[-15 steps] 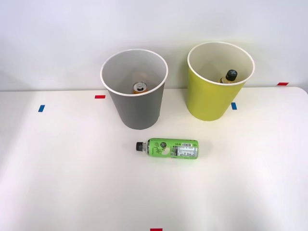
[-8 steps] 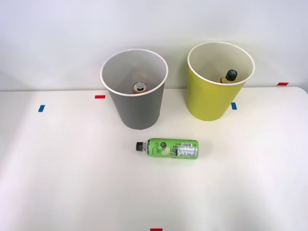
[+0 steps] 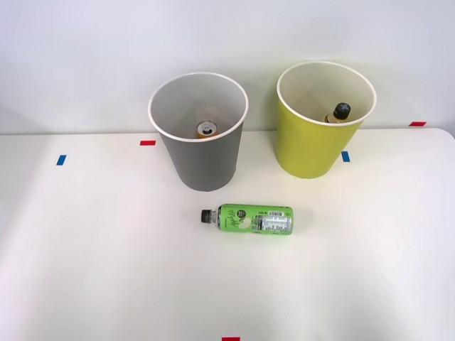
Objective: Put cans in the gray bin, plastic bottles in the light green bin
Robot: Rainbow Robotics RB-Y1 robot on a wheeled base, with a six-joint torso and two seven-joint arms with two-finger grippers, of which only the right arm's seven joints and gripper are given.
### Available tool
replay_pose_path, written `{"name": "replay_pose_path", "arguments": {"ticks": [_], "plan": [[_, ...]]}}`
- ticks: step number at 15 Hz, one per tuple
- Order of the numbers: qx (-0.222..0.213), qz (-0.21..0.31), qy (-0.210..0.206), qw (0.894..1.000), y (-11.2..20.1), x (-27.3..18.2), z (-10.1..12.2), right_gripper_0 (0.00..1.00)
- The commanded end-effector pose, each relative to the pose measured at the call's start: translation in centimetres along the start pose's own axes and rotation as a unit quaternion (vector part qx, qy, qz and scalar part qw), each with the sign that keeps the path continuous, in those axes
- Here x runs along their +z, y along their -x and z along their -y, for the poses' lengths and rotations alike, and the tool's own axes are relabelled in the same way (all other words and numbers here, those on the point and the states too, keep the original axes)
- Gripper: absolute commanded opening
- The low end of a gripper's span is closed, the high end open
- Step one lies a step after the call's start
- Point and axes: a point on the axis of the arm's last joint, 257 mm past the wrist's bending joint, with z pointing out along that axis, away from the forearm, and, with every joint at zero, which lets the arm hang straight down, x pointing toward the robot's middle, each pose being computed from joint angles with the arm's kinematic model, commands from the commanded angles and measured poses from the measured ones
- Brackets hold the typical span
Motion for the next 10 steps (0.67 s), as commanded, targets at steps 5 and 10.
{"name": "replay_pose_path", "arguments": {"ticks": [5,10], "plan": [[0.0,0.0,0.0,1.0,-0.01,0.0,0.0,1.0],[0.0,0.0,0.0,1.0,-0.01,0.0,0.0,1.0]]}}
